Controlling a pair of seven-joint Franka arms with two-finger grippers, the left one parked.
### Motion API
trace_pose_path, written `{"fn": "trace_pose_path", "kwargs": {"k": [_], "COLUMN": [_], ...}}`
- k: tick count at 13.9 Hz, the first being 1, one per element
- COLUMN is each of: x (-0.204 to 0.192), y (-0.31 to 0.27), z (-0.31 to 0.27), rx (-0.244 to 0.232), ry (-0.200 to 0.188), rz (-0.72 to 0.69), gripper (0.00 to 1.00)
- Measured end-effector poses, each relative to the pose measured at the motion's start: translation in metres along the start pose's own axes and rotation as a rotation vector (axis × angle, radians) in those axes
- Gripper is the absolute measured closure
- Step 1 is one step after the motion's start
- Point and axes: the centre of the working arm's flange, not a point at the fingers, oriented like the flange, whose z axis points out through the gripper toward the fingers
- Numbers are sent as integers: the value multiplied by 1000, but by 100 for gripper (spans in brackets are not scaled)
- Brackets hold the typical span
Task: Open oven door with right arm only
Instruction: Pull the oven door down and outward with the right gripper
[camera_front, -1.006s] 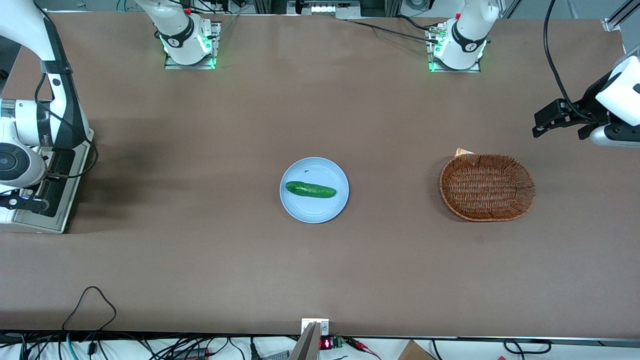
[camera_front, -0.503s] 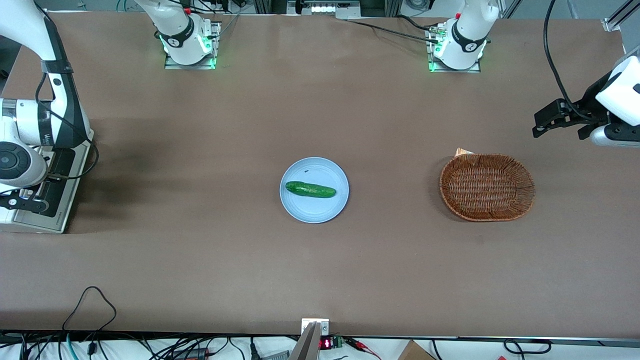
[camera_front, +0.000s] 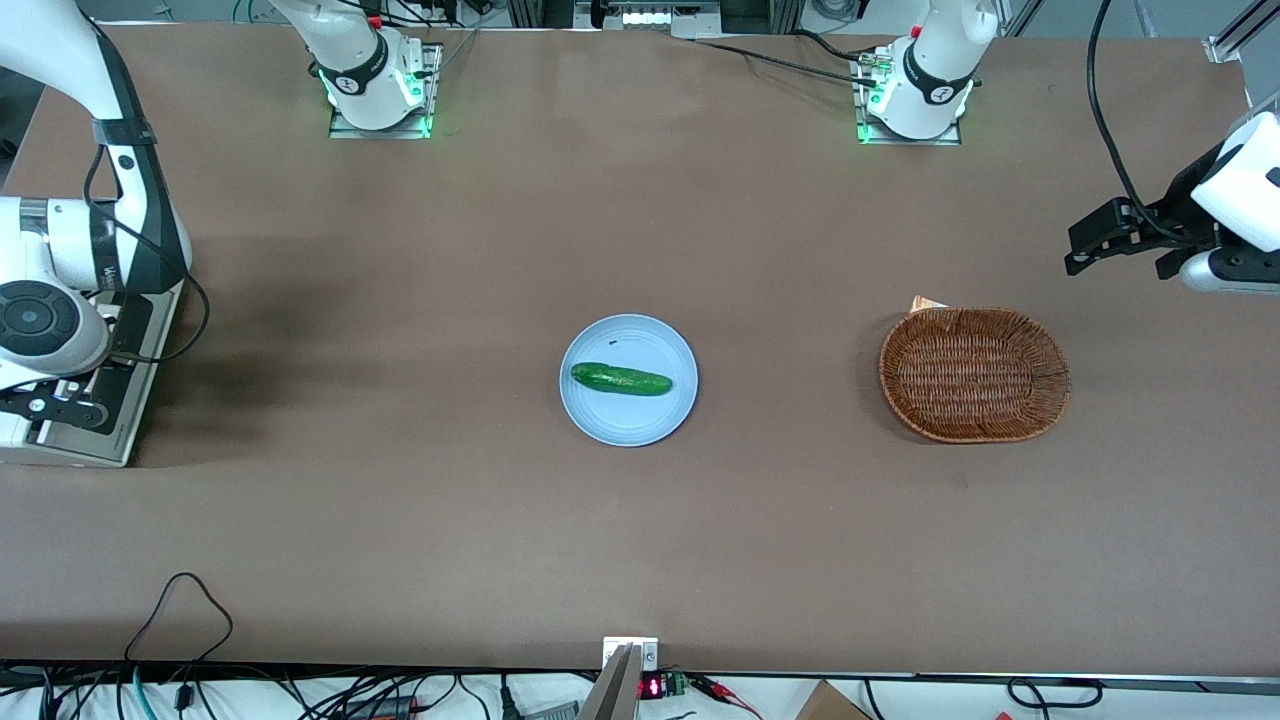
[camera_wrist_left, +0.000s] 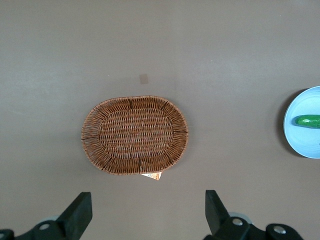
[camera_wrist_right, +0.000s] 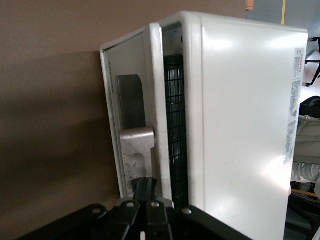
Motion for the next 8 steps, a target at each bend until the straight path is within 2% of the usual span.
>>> {"fn": "trace_pose_path", "kwargs": {"k": [8], "x": [-3], "y": [-22], "z": [-7], "rx": [41], "ry": [13], "rz": [4], "gripper": [99]}}
